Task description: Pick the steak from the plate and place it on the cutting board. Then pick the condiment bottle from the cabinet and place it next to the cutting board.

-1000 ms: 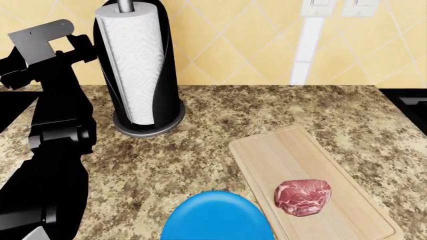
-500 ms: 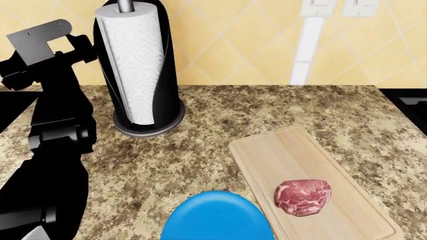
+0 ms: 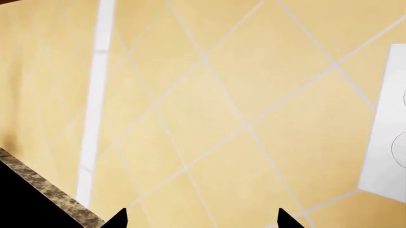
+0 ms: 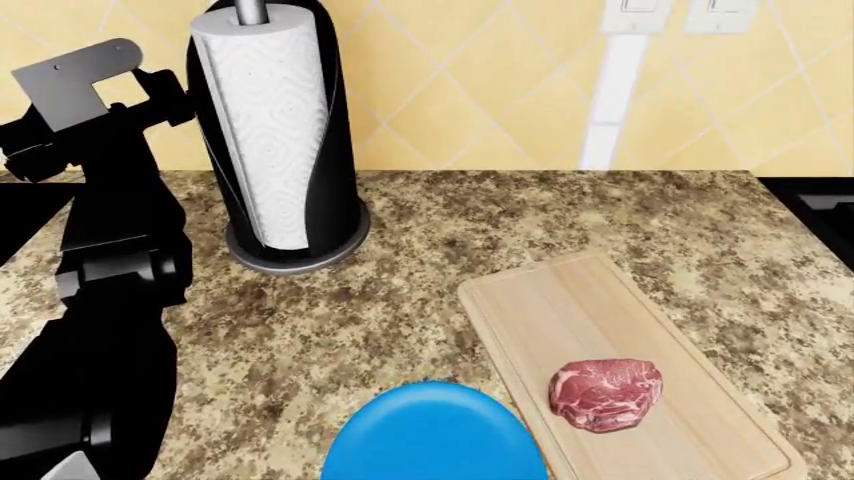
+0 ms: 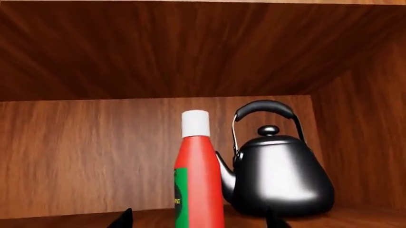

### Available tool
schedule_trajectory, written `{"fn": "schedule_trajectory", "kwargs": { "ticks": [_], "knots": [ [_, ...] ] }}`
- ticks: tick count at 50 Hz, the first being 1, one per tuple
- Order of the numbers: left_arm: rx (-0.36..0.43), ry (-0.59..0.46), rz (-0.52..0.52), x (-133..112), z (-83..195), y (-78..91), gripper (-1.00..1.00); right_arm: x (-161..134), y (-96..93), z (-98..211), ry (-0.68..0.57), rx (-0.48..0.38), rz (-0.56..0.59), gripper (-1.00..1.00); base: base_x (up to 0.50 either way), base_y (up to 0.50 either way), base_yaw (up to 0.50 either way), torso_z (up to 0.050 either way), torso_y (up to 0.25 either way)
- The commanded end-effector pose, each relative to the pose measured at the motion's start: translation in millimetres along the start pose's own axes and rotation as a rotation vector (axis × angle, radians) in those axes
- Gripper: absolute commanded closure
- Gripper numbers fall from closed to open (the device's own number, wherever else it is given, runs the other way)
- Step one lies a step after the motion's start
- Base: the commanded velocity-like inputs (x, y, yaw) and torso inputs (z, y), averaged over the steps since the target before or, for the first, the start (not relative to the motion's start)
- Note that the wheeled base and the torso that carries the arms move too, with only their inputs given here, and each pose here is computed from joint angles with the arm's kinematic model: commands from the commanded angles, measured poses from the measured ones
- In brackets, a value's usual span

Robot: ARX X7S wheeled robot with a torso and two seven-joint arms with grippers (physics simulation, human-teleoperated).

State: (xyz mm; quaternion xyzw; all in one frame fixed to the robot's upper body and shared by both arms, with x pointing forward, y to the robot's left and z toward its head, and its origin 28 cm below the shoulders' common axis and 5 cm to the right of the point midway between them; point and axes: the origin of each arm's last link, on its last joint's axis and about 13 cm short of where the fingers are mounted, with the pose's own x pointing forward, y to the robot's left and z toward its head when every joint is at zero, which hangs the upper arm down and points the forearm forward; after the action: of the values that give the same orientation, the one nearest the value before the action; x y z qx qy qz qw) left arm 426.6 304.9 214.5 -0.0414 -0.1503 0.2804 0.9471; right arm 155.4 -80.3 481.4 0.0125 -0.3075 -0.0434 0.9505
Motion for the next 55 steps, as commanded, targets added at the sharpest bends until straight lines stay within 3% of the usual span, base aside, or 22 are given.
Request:
{"fn": "schedule_trajectory", "kwargs": {
  "ticks": [1,13,28,45,55],
  "knots": [
    [0.002,0.013,0.007,-0.4,-1.6,0.8,-1.0,20.0,3.6,-4.8,0.05,-0.014,-0.02,-1.0,0.0,0.0,0.0,0.0,0.0],
    [0.004,0.016,0.003,-0.5,-1.8,0.7,-1.0,39.5,7.1,-17.6,0.129,0.004,-0.018,-1.0,0.0,0.0,0.0,0.0,0.0],
    [0.005,0.016,0.007,-0.5,-1.8,0.4,-1.0,63.4,5.4,-26.2,0.179,-0.047,-0.07,-1.0,0.0,0.0,0.0,0.0,0.0],
    [-0.002,0.016,0.007,-0.5,-2.2,1.3,-1.0,87.0,14.7,-38.1,0.311,-0.061,-0.016,-1.0,0.0,0.0,0.0,0.0,0.0],
    [-0.005,0.018,0.004,-0.3,-1.9,1.3,-1.0,107.5,9.6,-64.7,0.461,-0.141,-0.069,-1.0,0.01,0.0,0.0,0.0,0.0]
  ]
}}
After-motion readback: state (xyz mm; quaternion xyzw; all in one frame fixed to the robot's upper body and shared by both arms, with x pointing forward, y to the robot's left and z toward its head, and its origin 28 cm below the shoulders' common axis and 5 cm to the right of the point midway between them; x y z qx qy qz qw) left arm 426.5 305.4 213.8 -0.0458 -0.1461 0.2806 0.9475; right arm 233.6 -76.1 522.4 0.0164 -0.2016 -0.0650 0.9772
